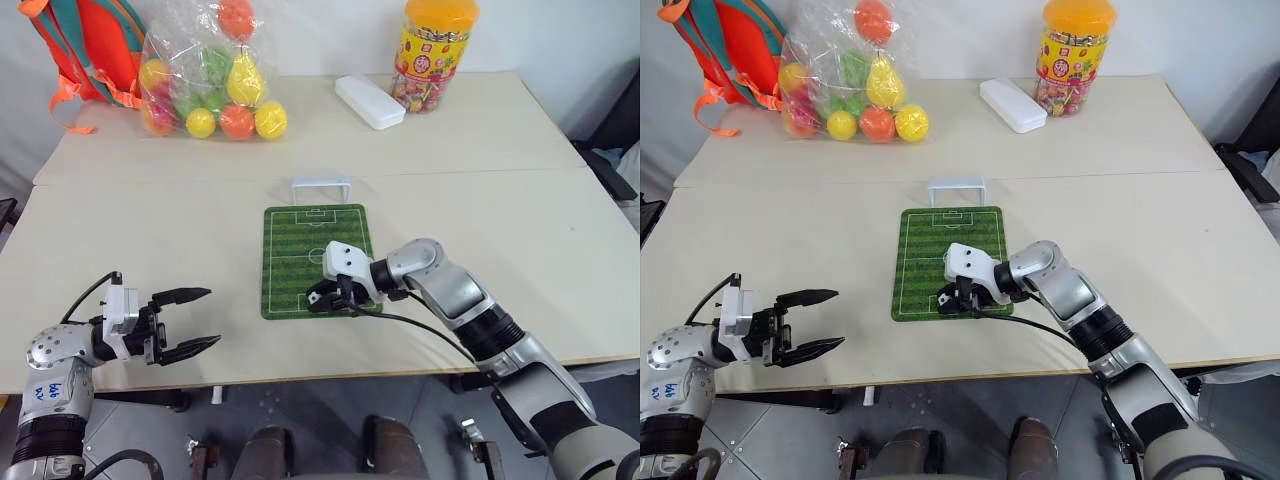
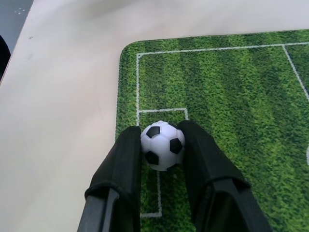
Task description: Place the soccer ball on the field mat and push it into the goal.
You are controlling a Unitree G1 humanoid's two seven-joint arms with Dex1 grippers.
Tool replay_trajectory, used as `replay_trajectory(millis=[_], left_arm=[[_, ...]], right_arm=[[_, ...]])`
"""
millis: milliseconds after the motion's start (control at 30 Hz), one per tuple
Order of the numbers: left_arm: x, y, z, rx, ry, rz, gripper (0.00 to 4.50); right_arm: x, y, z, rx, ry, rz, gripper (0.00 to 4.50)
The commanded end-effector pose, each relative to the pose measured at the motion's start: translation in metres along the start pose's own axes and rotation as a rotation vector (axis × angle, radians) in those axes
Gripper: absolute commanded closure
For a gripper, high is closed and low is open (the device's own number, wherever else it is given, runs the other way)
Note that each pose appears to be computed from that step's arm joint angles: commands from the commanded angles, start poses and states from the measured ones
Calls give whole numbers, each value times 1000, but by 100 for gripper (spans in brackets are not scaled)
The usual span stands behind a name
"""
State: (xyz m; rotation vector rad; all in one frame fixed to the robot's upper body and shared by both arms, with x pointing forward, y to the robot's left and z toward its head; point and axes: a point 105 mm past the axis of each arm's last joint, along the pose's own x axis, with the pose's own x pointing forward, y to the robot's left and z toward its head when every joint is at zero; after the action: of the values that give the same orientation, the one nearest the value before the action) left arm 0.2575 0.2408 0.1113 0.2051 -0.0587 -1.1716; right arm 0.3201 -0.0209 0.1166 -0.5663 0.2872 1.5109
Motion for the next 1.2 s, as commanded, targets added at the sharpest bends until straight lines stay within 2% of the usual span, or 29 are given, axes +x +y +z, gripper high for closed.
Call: replay_trajectory(millis=[33,267,467,700,800,1133,1200], left_arm=[[-4,6,7,24,-13,25,0],[-3,9,9,33,-18,25,0],[-1,11,10,37,-21,22,0],[0,14,10,38,-26,24,0],[1,14,10,37,-27,23,0],[2,14,12,38,-39,-5,0],[3,14,13,40,-45,-19,0]], right_arm=[[-7,-1,7,-33,-27,-16,240],[-9,0,3,-32,-17,-19,12],[-14,-1,18,-66,-48,-23,5],[-36,7,63,-150,-146,-25,5],[-41,16,67,-154,-180,-38,56],[-26,50,36,-113,-95,-20,397],[-22,52,32,-96,-94,-11,448]])
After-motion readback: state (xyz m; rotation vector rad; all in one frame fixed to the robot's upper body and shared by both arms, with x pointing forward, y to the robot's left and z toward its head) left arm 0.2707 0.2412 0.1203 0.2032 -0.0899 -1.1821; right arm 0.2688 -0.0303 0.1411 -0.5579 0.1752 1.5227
